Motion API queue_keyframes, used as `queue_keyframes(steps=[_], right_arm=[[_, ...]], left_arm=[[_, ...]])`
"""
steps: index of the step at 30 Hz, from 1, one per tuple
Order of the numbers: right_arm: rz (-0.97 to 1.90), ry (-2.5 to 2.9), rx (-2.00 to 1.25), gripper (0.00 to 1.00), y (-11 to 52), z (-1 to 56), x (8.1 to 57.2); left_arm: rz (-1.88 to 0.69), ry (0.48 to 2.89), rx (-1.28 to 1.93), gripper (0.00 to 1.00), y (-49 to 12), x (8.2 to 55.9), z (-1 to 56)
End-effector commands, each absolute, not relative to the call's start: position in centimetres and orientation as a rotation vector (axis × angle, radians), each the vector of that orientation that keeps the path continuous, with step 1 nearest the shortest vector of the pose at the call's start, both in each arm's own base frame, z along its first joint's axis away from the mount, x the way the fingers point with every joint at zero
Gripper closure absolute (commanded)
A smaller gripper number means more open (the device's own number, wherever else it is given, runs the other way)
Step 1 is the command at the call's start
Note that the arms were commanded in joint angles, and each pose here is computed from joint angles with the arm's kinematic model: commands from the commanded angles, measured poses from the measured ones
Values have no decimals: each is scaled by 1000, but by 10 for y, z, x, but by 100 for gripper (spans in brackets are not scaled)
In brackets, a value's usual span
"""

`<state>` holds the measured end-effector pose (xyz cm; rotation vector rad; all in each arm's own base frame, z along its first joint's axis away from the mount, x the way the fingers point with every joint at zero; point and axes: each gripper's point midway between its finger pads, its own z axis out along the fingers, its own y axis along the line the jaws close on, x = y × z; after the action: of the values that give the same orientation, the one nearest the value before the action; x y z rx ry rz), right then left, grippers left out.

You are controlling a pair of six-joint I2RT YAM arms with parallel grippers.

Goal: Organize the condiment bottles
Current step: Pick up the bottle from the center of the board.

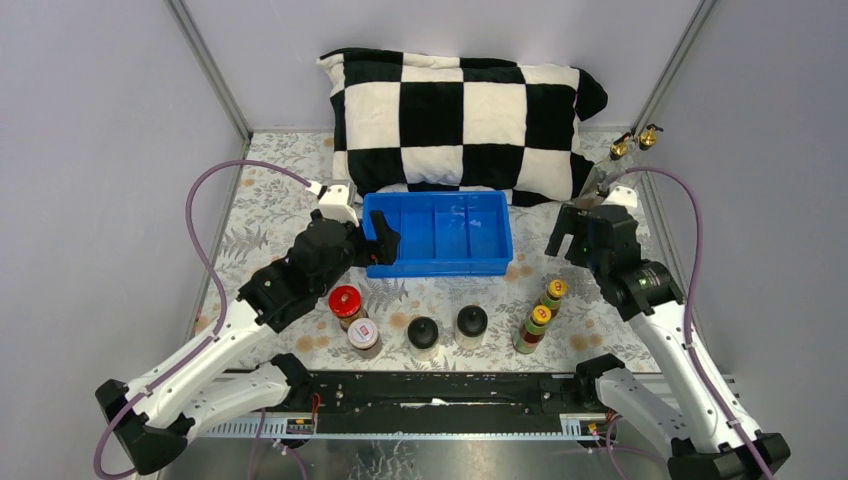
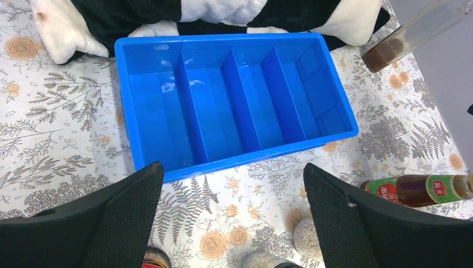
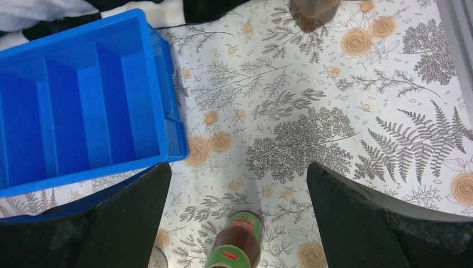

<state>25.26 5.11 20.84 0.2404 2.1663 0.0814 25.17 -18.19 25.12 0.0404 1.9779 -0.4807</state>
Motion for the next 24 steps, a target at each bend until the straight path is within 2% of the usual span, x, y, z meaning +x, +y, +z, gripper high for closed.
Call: queue_keyframes(steps=[1,10,24], right_arm=[[122,2174,281,0,49,208,260],[135,2244,295,0,53,182,253],[211,2211,295,1,56,215,234]], left_arm=[[-480,1954,16,1,-181,257,254],[-475,1963,17,1,-179,257,245],[-518,1973,18,1,-189,258,246]])
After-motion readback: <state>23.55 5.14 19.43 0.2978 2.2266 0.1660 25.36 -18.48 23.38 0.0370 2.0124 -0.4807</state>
